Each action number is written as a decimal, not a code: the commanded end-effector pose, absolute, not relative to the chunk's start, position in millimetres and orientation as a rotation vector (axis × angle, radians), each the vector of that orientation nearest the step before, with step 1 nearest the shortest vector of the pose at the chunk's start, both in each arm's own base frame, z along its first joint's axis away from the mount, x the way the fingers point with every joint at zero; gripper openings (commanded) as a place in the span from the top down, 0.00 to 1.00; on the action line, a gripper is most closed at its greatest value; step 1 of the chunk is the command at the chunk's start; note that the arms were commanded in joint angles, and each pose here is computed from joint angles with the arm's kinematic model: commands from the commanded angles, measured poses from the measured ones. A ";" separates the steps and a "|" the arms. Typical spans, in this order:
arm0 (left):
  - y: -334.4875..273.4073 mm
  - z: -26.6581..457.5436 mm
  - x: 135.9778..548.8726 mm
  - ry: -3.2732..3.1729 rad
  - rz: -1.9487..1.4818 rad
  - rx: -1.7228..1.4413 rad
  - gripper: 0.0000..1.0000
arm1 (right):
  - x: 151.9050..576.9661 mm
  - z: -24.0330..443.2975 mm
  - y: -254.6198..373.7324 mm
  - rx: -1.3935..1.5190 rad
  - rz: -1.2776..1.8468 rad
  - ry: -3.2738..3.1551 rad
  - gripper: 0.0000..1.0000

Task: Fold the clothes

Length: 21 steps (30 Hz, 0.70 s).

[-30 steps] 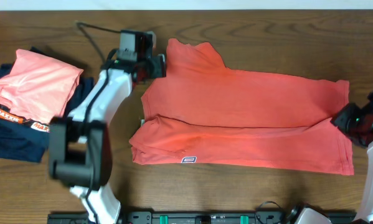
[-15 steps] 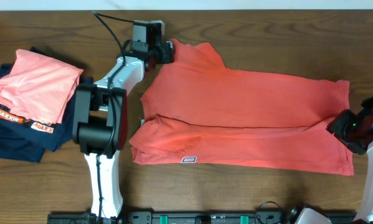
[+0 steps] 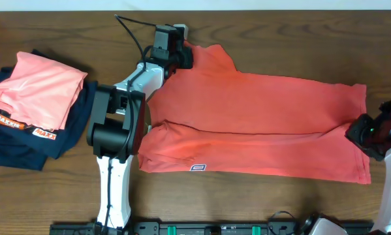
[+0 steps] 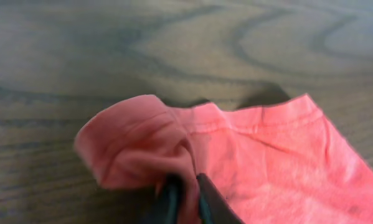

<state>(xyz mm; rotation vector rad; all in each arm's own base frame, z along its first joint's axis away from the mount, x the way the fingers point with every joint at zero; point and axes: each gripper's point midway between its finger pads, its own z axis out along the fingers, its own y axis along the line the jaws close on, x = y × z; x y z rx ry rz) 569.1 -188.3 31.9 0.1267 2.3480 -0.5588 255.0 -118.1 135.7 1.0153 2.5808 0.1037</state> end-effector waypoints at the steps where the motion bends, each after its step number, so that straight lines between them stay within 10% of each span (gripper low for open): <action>1: -183.0 75.6 577.8 2.285 -0.581 0.109 0.94 | 262.4 137.8 -118.6 0.984 0.102 2.563 0.76; 21: -166.8 120.1 497.5 2.551 -0.578 0.074 0.94 | 343.0 80.3 -171.6 0.950 0.016 2.466 0.71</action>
